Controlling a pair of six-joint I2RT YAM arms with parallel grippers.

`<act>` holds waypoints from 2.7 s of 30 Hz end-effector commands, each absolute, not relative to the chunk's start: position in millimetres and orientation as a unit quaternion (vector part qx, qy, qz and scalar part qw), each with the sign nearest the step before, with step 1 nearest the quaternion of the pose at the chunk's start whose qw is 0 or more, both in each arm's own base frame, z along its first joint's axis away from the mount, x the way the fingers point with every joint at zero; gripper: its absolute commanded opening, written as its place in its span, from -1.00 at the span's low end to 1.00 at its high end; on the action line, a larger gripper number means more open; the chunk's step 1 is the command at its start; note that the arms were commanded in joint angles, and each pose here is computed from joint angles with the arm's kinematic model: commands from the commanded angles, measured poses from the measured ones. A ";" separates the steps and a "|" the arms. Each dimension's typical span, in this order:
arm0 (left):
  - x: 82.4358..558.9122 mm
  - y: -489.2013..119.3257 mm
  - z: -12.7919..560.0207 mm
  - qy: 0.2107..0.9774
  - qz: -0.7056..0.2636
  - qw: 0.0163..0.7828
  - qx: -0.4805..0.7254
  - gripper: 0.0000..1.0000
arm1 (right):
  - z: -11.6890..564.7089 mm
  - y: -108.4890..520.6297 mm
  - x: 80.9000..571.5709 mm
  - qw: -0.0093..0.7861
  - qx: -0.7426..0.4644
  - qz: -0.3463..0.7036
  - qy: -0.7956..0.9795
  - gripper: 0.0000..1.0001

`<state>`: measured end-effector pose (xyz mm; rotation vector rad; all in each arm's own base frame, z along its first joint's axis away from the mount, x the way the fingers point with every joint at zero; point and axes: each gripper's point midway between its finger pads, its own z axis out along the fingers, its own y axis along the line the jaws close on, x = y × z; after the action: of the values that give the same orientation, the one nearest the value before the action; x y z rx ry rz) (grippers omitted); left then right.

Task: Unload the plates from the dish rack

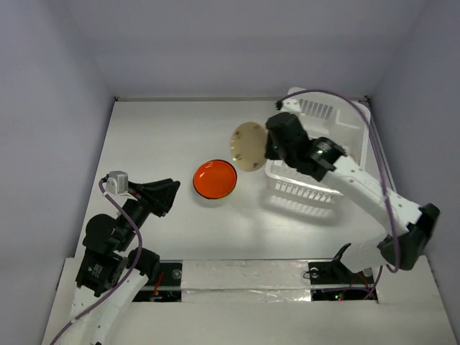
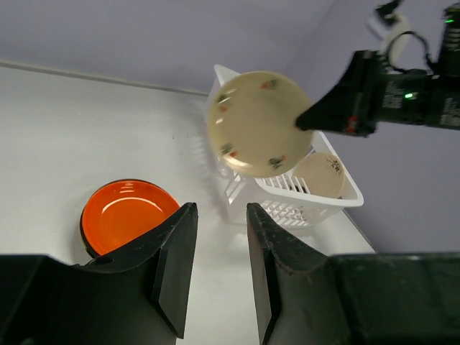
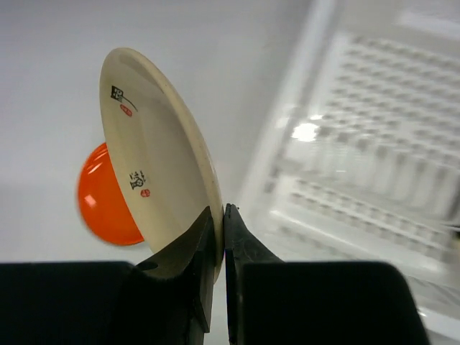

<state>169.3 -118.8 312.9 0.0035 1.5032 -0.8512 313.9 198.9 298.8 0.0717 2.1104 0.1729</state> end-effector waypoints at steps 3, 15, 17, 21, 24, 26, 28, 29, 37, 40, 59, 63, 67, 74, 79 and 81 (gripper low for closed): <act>172.6 -119.7 320.9 0.655 -0.377 0.654 -0.001 -0.38 | 265.6 324.9 333.8 0.452 -0.021 0.245 0.857 -1.00; 180.1 -119.6 315.5 0.666 -0.368 0.648 -0.006 -0.38 | 171.8 389.7 333.3 0.354 -0.037 0.311 0.881 -0.99; 180.4 -120.0 314.9 0.667 -0.369 0.647 -0.006 -0.38 | 158.3 383.0 331.5 0.347 -0.029 0.296 0.889 -0.96; 179.4 -119.9 315.7 0.665 -0.369 0.649 -0.005 -0.38 | 142.2 373.3 327.4 0.340 -0.021 0.277 0.898 -0.84; 178.7 -120.4 316.4 0.664 -0.371 0.649 -0.003 -0.38 | 132.1 367.7 325.8 0.334 -0.018 0.262 0.905 -0.64; 178.5 -120.6 316.4 0.664 -0.372 0.649 -0.003 -0.38 | 132.4 360.7 326.7 0.338 -0.015 0.246 0.908 -0.34; 178.3 -120.8 316.4 0.664 -0.372 0.649 -0.002 -0.38 | 137.2 356.0 326.8 0.346 -0.015 0.240 0.907 0.01; 178.1 -120.7 317.4 0.662 -0.373 0.650 -0.002 -0.38 | 145.5 352.1 325.8 0.352 -0.016 0.238 0.905 0.08; 175.0 -122.5 318.8 0.659 -0.378 0.651 0.005 -0.38 | 219.8 274.0 332.9 0.469 0.058 0.147 0.869 -0.09; 171.6 -123.0 321.8 0.653 -0.383 0.654 0.011 -0.37 | 228.6 204.6 330.3 0.489 0.122 0.075 0.861 -0.83; 152.8 -125.3 335.0 0.624 -0.407 0.666 0.034 -0.24 | 215.6 -62.6 287.3 0.417 0.272 -0.188 0.847 -0.18; 150.4 -124.9 336.5 0.622 -0.408 0.668 0.035 -0.24 | 203.3 -63.0 299.6 0.386 0.265 -0.199 0.861 -0.24; 149.6 -123.5 337.6 0.620 -0.407 0.670 0.033 -0.24 | 189.9 -64.0 308.5 0.367 0.258 -0.204 0.870 -0.31; 147.9 -123.1 338.6 0.618 -0.409 0.670 0.033 -0.23 | 178.9 -74.5 313.3 0.348 0.263 -0.231 0.870 -0.40; 147.3 -122.9 338.7 0.618 -0.410 0.671 0.032 -0.23 | 173.4 -79.9 311.6 0.330 0.259 -0.254 0.871 -0.75; 147.8 -123.1 338.2 0.618 -0.410 0.670 0.032 -0.23 | 177.9 -81.0 310.9 0.331 0.258 -0.257 0.870 -0.83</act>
<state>152.7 -124.7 321.3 0.0633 1.4600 -0.9109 302.9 -74.9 159.8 0.6401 2.3373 -0.6551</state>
